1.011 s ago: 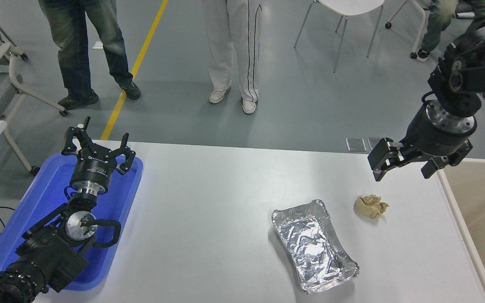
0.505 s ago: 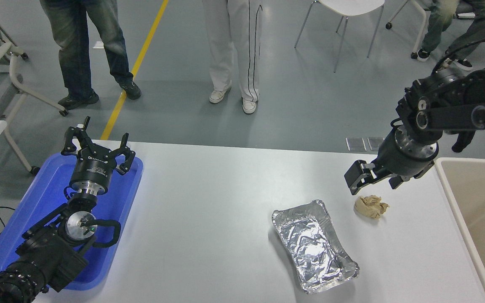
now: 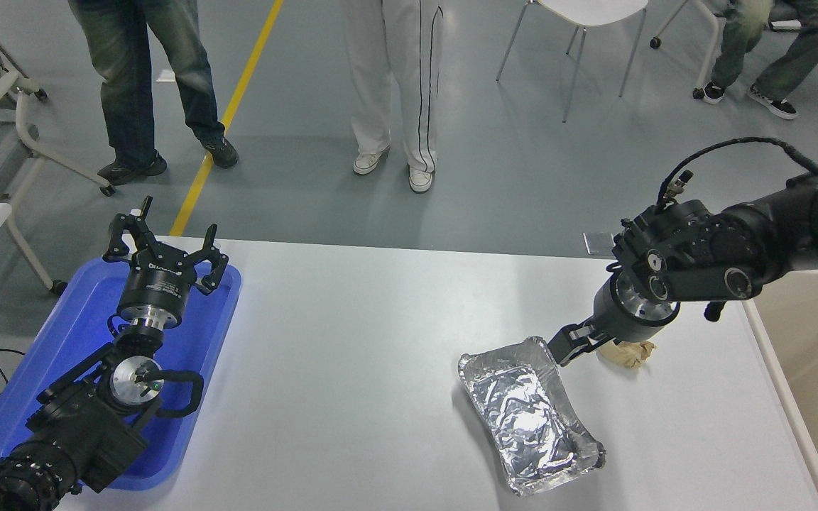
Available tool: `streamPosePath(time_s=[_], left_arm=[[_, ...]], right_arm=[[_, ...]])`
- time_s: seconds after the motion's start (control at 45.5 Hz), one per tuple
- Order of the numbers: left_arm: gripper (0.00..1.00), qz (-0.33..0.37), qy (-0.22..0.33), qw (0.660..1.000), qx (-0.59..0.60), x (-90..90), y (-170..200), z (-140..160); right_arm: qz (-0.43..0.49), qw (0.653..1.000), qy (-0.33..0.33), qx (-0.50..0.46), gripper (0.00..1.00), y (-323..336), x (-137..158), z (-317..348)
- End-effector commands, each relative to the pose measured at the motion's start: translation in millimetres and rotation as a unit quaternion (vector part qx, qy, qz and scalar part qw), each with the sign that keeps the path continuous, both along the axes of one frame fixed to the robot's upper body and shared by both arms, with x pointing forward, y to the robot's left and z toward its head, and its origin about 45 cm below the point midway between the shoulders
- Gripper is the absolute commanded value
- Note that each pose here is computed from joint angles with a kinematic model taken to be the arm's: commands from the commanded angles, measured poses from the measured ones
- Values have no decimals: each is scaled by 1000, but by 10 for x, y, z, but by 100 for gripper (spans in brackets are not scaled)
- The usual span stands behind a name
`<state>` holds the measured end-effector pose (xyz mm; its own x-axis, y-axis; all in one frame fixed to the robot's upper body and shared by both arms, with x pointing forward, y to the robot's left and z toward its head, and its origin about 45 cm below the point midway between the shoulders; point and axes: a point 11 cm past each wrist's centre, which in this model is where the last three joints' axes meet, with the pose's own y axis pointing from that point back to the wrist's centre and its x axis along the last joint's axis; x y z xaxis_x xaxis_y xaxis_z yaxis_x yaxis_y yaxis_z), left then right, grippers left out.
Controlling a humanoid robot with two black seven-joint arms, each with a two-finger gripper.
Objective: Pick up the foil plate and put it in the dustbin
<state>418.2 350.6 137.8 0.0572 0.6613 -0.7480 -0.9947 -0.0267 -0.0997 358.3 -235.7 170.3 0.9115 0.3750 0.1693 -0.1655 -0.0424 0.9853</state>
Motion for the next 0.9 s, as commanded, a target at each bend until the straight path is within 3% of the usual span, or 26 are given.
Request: streamPosePath(time_s=[0.0,0.637,0.879], left_arm=[[100,0,0,1000,0,-1,3,-2],[100,0,0,1000,0,-1,3,-2],[100,0,0,1000,0,0,-1,1]], right_arm=[[-1,1000,9,4,91,6,-105,-366],[-40,999,19,18,88,55,-190,-802],[-48,998,22,15,80,-3,-235,-937]])
